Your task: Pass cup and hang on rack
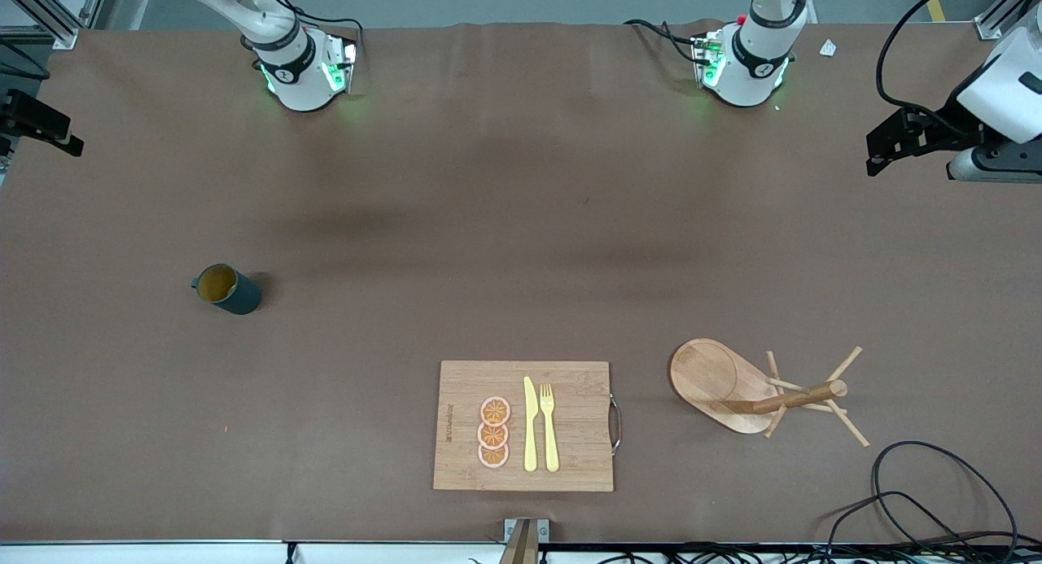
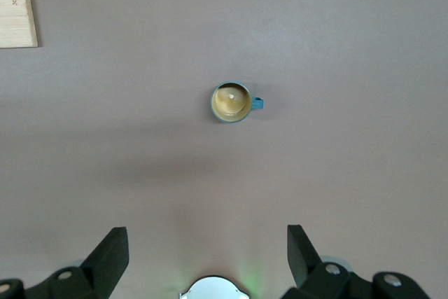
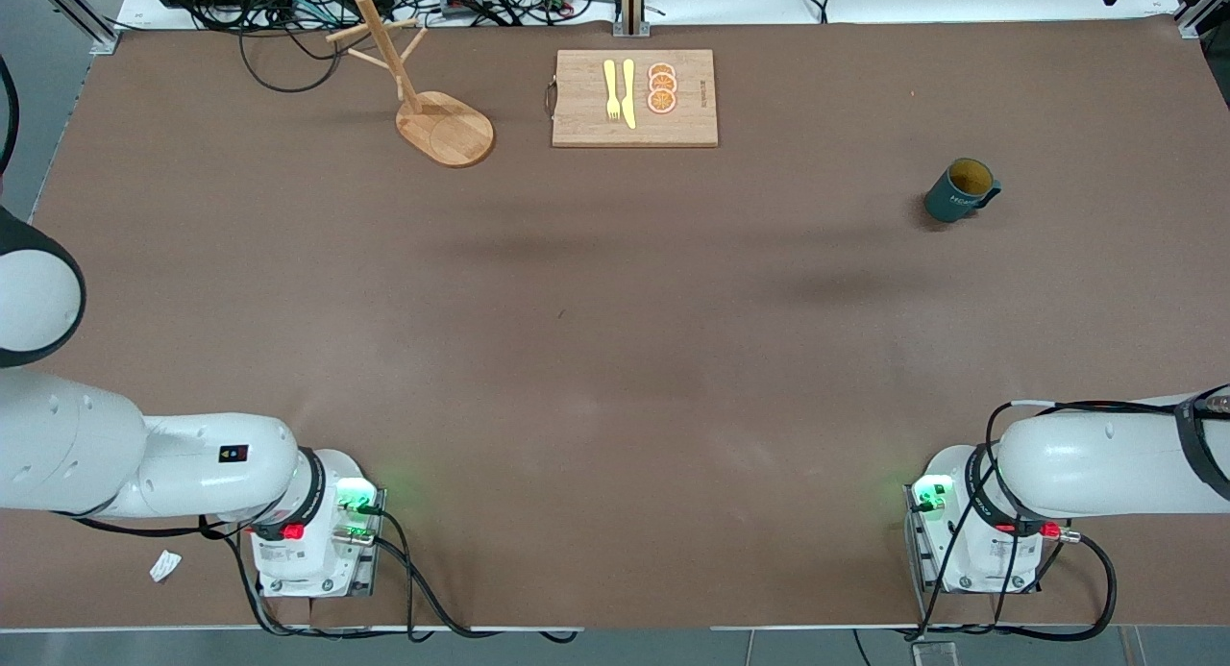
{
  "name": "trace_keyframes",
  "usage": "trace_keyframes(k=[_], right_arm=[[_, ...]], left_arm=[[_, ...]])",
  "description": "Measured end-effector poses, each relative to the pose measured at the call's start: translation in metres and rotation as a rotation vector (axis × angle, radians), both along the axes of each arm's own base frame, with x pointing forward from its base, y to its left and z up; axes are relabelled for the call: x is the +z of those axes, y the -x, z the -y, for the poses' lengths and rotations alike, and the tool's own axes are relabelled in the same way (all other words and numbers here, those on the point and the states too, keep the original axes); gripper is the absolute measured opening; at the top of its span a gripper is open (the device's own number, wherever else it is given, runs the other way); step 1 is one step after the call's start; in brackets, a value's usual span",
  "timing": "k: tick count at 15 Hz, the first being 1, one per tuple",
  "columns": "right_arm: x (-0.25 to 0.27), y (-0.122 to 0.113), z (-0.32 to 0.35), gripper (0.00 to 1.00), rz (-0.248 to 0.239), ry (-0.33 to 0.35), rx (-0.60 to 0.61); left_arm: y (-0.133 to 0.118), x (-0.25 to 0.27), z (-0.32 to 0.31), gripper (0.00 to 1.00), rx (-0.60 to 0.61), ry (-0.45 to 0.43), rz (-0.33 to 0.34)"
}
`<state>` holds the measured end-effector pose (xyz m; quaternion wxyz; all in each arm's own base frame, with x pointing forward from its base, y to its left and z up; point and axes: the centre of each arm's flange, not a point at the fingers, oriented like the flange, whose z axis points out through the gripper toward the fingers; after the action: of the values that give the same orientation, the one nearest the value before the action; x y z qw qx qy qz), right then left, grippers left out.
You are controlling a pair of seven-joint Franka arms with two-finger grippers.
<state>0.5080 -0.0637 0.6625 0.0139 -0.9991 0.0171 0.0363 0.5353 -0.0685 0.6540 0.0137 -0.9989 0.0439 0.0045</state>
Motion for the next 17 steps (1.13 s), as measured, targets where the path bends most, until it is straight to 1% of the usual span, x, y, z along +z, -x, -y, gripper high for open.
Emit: trace_keyframes(k=[7, 11, 13, 15, 17], right_arm=[[0.0, 0.0, 0.0, 1.0, 0.0, 0.0, -0.001], [-0.007, -0.005, 0.001, 1.0, -0.009, 0.0, -0.003], [-0.023, -0.02, 0.001, 1.0, -0.011, 0.005, -0.004], [-0.049, -0.043, 0.005, 1.0, -0.002, 0.014, -0.009], [-0.096, -0.072, 0.008, 1.0, -0.024, 0.024, -0.011]], left_arm=[[-0.009, -0.006, 0.0, 1.0, 0.0, 0.004, -0.008], [-0.007, -0.009, -0.001, 1.0, 0.001, 0.001, -0.035], [-0.005, -0.01, -0.002, 1.0, 0.002, -0.001, -0.05], [-0.005, -0.011, -0.002, 1.0, 0.003, -0.002, -0.057], [-0.005, -0.012, -0.002, 1.0, 0.004, -0.002, -0.059]])
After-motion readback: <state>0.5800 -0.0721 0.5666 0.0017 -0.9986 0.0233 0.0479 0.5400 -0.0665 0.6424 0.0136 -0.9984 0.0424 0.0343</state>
